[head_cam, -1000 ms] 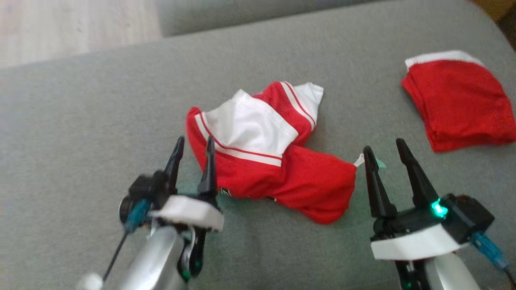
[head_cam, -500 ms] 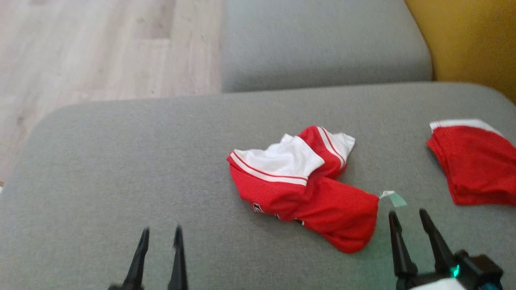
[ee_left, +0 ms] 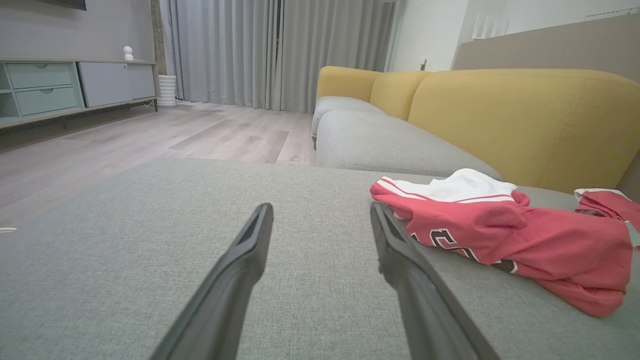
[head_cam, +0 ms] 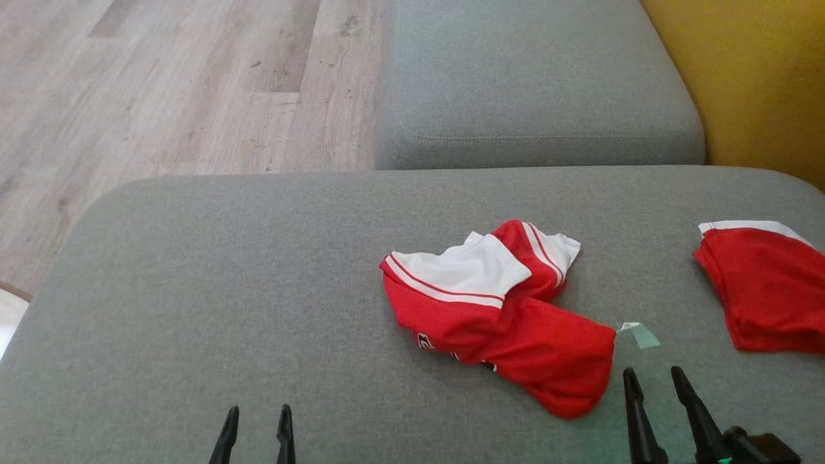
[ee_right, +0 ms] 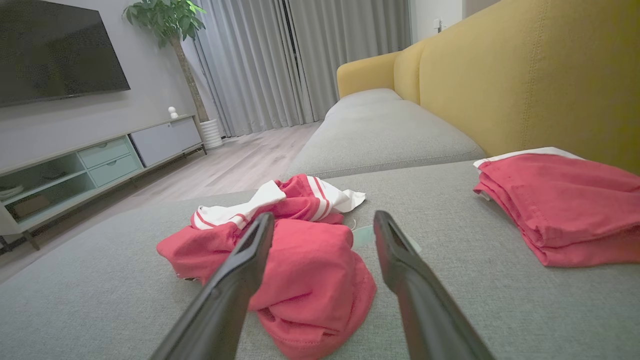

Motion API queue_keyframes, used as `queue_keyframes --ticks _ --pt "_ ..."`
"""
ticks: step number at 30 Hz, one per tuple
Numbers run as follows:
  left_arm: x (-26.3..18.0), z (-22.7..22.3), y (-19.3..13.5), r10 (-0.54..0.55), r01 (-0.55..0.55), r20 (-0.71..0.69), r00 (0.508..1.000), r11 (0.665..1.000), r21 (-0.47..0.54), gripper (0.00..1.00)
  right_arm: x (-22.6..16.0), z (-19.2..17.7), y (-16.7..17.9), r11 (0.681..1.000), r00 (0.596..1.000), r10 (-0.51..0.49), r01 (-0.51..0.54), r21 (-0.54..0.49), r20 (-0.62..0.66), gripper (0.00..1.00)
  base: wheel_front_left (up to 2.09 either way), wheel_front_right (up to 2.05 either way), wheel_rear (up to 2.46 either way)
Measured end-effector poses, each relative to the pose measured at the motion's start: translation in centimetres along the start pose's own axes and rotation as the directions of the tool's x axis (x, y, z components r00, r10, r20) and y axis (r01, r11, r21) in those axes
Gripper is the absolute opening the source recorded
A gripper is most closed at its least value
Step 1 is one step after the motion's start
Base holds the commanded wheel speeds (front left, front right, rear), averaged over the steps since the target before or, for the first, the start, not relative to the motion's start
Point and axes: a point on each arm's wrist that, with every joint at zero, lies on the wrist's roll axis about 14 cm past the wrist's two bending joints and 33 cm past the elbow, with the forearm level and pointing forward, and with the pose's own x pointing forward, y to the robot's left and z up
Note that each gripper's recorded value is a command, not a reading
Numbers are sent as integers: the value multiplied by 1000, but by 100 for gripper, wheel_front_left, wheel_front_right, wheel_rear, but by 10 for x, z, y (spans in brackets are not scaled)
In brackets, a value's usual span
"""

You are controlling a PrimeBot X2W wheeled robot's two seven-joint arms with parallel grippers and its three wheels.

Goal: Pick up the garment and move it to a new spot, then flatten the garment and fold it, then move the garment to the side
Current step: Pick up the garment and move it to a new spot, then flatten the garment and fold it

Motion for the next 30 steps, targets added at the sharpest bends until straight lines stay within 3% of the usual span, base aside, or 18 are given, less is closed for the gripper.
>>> queue_keyframes --ticks 16,21,26,30 --pt "3 -10 -13 -49 50 -36 998 999 13 100 -6 -11 2 1000 999 0 1 3 -36 100 0 0 0" --pt "32 1 -25 -107 107 -14 994 994 27 100 -6 -15 1 1000 999 -9 10 16 -51 100 0 0 0" --pt "92 27 -68 -277 272 49 960 959 83 100 9 -5 -6 1000 999 -15 15 0 -29 100 0 0 0" --pt "151 48 -116 -425 413 83 901 901 129 100 25 -1 -20 999 999 -27 26 -26 -30 100 0 0 0"
